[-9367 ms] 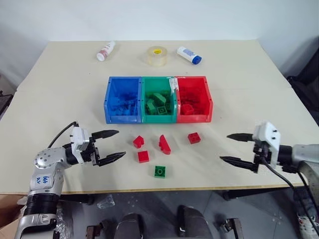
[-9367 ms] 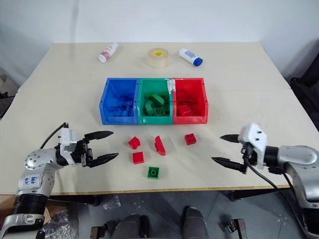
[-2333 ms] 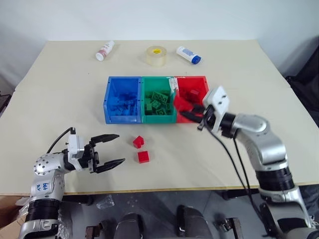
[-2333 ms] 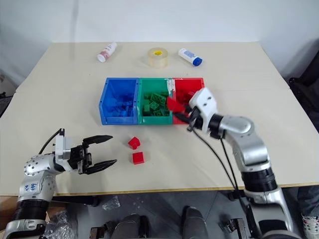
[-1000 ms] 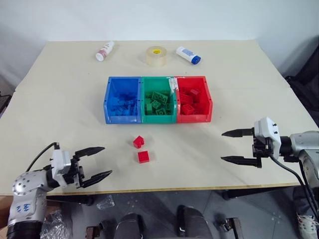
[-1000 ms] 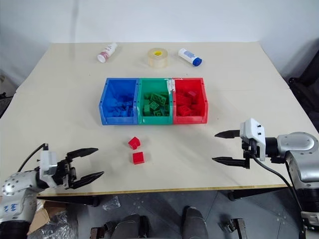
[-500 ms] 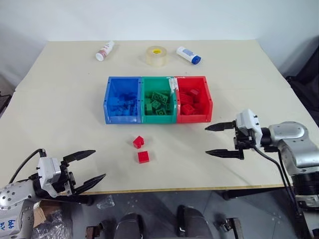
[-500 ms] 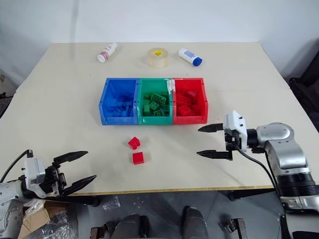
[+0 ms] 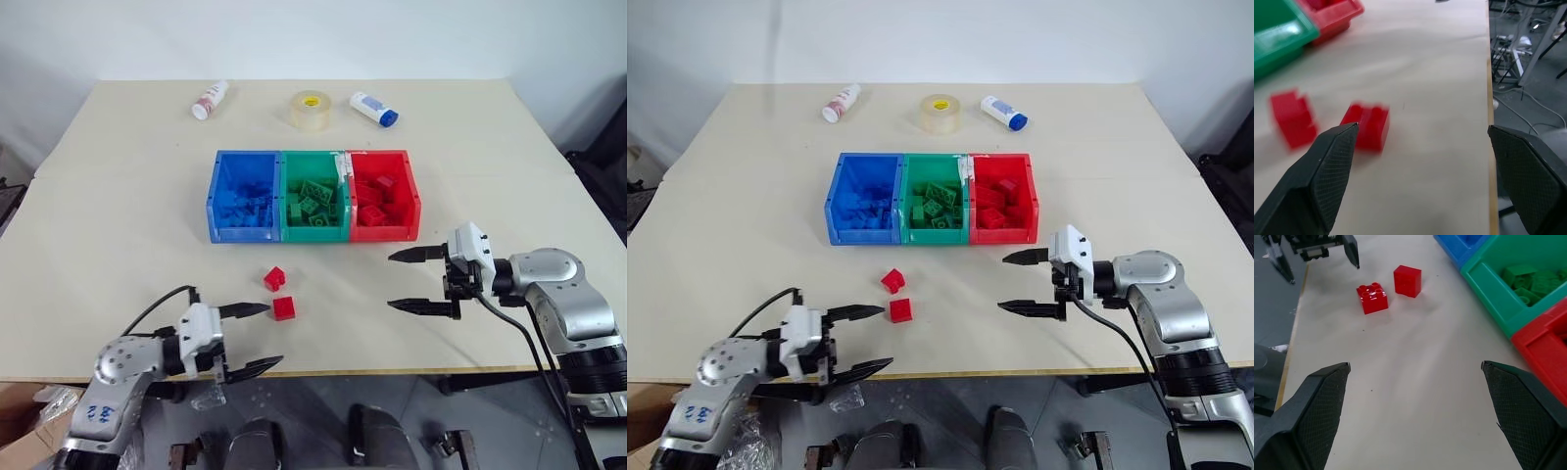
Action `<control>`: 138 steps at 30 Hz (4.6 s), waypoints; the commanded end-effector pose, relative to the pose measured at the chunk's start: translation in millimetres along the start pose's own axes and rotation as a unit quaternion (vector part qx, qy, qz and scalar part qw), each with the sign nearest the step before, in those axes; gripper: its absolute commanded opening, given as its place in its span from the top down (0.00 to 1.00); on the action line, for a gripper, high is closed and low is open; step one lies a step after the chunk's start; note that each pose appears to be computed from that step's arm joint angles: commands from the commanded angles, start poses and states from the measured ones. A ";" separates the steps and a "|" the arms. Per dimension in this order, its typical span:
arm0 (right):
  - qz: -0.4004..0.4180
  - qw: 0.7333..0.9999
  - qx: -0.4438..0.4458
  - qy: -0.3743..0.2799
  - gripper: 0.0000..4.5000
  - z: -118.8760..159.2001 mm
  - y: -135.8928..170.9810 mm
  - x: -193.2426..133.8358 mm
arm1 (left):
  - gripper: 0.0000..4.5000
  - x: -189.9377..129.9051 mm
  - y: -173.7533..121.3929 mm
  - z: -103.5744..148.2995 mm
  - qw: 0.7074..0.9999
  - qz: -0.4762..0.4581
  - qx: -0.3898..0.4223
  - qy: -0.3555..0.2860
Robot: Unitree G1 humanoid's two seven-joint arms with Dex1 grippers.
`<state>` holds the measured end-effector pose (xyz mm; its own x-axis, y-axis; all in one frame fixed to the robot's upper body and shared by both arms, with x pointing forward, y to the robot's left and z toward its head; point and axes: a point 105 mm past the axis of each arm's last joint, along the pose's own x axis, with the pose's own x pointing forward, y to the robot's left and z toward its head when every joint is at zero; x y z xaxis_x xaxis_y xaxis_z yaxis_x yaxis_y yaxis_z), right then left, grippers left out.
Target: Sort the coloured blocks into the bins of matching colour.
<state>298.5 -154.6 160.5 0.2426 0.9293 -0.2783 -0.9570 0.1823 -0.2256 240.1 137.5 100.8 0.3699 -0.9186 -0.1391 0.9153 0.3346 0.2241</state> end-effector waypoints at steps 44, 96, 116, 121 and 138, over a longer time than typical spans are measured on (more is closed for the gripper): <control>-0.215 0.975 0.010 -0.057 0.00 11.0 10.7 -58.1 | 0.67 184.2 100.2 107.1 0.988 0.033 0.115 -0.101; -0.041 0.999 0.008 -0.013 0.00 -1.9 -1.7 -33.2 | 0.01 -87.6 67.2 6.9 0.989 0.086 0.010 0.122; -0.037 0.999 0.009 -0.021 0.00 -0.7 5.5 -30.1 | 0.01 13.6 78.0 9.2 0.996 0.026 0.058 0.056; -0.051 0.998 0.011 -0.023 0.00 -2.0 10.5 -32.7 | 0.01 41.9 87.8 -0.6 0.996 0.024 0.064 0.057; -0.090 0.994 0.020 -0.050 0.00 -1.5 24.6 -42.0 | 0.65 52.0 92.7 9.4 0.997 -0.020 0.071 0.032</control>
<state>267.4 -189.2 152.7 0.3853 0.9062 -0.1743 -0.9174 0.3557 -0.1787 342.2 120.9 110.5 0.3550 -0.9017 -0.2468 0.9089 0.2711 0.3169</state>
